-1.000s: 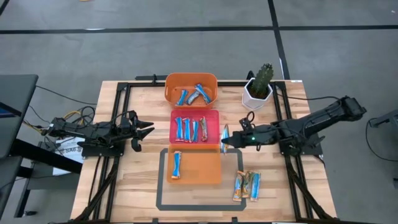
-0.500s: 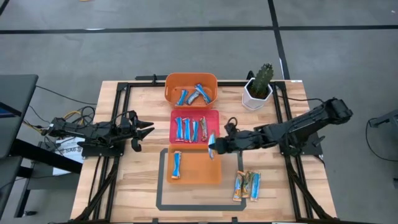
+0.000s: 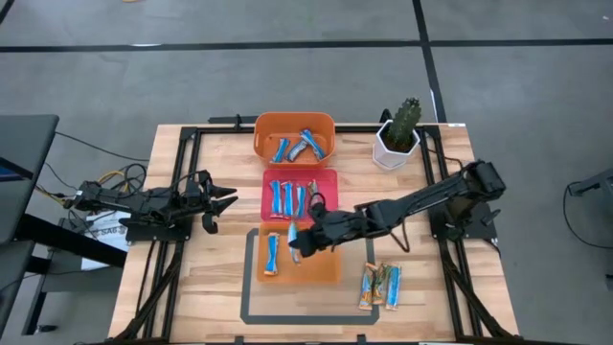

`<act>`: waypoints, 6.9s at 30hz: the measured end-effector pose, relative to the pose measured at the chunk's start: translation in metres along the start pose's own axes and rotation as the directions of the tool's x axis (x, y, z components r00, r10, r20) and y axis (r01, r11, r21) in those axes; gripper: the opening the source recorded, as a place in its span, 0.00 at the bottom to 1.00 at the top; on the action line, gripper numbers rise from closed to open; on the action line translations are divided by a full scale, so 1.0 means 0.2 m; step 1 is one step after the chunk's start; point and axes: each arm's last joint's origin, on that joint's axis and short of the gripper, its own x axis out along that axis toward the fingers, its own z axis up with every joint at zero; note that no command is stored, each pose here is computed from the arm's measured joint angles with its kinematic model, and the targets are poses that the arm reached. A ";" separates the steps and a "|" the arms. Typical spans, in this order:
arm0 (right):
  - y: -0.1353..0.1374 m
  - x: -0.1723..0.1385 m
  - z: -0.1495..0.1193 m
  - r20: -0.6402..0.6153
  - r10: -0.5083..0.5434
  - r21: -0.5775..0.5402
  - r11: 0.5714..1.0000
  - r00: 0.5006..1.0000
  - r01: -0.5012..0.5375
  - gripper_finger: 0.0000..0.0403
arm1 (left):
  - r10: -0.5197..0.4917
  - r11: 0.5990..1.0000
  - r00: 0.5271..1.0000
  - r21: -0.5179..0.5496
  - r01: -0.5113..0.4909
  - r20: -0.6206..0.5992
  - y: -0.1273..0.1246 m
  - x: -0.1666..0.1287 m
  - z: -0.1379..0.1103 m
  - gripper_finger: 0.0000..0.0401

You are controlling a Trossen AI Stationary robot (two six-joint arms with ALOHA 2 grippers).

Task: Pick and place Granola Bars by type
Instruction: Put the yellow granola bar into the bottom orange bin

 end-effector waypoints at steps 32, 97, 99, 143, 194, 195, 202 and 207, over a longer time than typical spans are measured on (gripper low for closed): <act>-0.04 0.06 0.00 -0.004 -0.133 0.007 0.991 0.991 0.133 0.11 | 0.000 1.000 1.000 0.000 0.000 0.000 0.00 0.00 0.00 0.26; -0.25 0.37 -0.10 -0.135 -0.286 0.061 0.953 0.949 0.296 0.19 | 0.001 1.000 1.000 0.002 -0.001 -0.003 0.00 0.00 0.00 0.26; -0.25 0.37 -0.10 -0.132 -0.277 0.062 0.956 0.952 0.287 0.19 | 0.000 1.000 1.000 0.002 0.000 -0.003 0.00 0.00 0.00 0.26; 0.22 -0.69 0.13 0.058 -0.128 -0.214 0.967 0.990 0.137 0.19 | 0.001 1.000 1.000 0.002 -0.001 -0.003 0.00 0.00 0.00 0.26; 0.00 -0.91 -0.67 -0.262 -0.733 -0.007 0.651 0.627 0.759 0.19 | 0.001 1.000 1.000 0.001 -0.001 -0.003 0.00 0.00 0.00 0.26; 0.00 -0.91 -0.67 -0.257 -0.734 0.004 0.650 0.629 0.760 0.19 | 0.000 1.000 1.000 0.002 0.000 -0.003 0.00 0.00 0.00 0.26; -0.01 -0.92 -0.66 -0.230 -0.753 0.014 0.630 0.616 0.776 0.19 | 0.000 1.000 1.000 0.001 0.000 -0.003 0.00 0.00 0.00 0.26; -0.01 -0.92 -0.66 -0.214 -0.754 0.008 0.635 0.621 0.773 0.23 | 0.001 1.000 1.000 0.001 -0.001 -0.003 0.00 0.00 0.00 0.26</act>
